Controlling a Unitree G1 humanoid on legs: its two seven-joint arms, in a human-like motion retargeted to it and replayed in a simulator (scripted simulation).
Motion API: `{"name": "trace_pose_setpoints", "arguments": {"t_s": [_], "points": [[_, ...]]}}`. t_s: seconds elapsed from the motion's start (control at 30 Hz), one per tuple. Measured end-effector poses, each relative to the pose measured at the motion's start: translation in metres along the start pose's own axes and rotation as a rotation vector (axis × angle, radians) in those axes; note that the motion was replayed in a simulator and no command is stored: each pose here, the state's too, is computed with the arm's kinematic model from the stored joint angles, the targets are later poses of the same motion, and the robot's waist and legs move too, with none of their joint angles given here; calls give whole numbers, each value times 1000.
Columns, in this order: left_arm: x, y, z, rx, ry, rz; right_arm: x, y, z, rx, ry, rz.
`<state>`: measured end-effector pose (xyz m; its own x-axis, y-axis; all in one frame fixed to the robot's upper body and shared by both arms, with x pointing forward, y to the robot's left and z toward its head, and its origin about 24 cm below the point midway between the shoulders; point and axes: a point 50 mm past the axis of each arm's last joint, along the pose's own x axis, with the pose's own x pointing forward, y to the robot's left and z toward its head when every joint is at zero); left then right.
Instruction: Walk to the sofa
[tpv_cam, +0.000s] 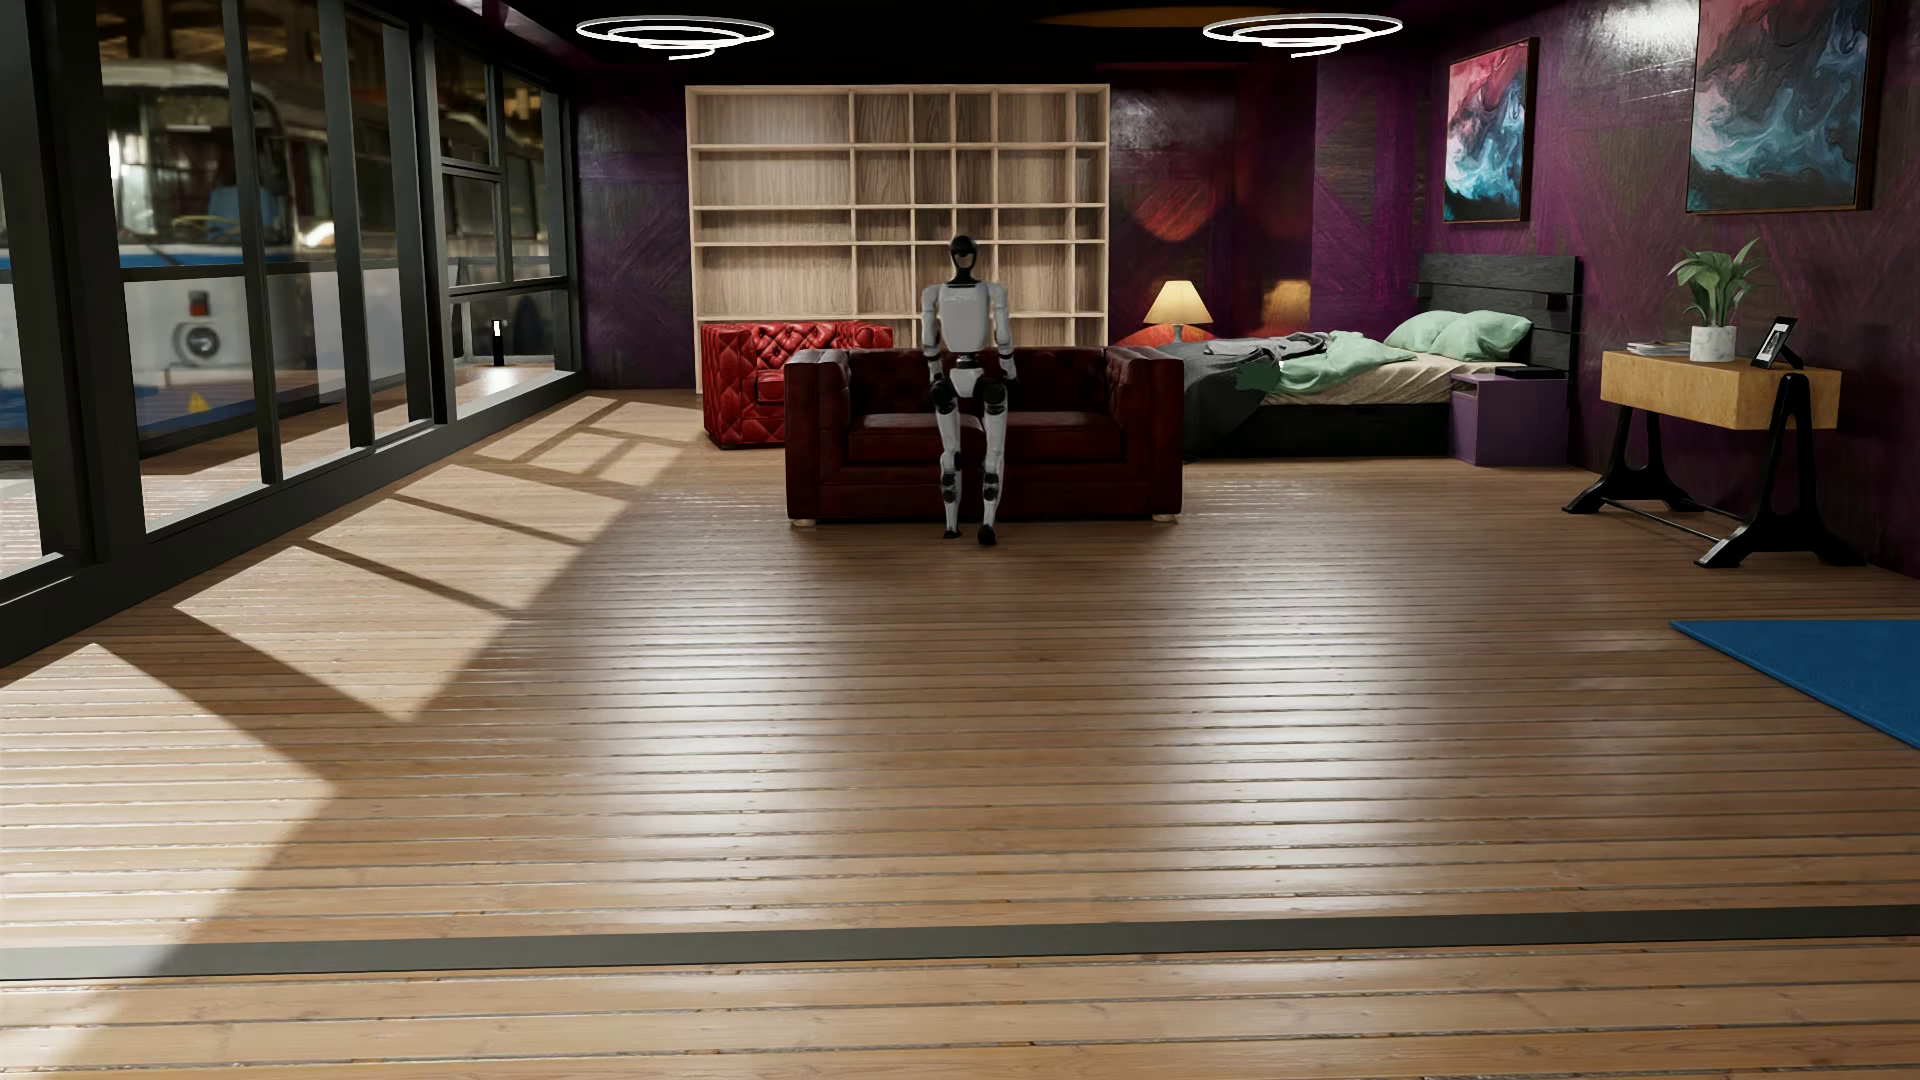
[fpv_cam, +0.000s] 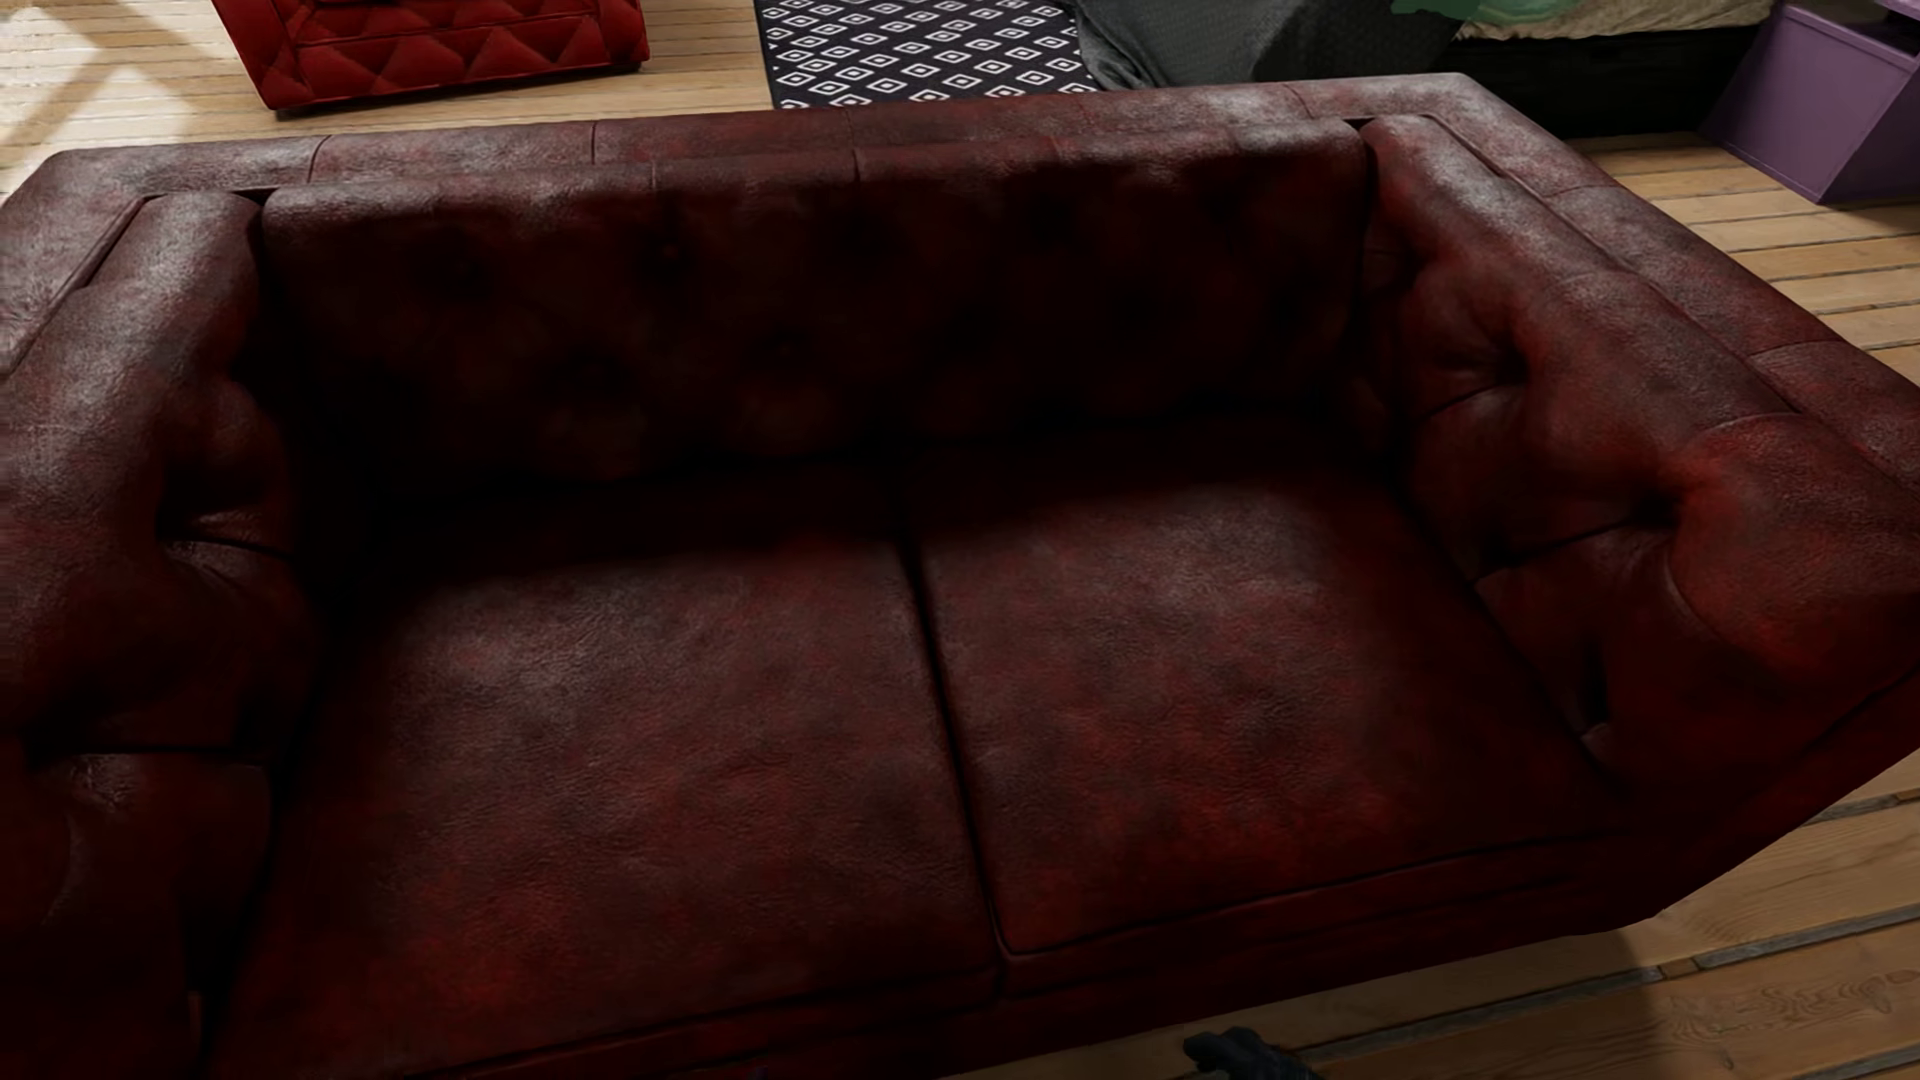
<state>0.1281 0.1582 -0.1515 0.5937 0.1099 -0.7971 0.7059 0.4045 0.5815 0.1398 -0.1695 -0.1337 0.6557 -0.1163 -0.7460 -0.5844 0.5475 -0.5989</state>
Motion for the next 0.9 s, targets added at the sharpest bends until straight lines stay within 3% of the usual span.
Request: {"name": "trace_pose_setpoints", "arguments": {"t_s": [0.33, 0.9], "points": [[-5, -7, -21, -39, 80, -7, -1, 4, -23, -51, 84, 52], [7, 31, 17, -36, -71, 106, -2, -3, -18, -15, 68, -1]]}}
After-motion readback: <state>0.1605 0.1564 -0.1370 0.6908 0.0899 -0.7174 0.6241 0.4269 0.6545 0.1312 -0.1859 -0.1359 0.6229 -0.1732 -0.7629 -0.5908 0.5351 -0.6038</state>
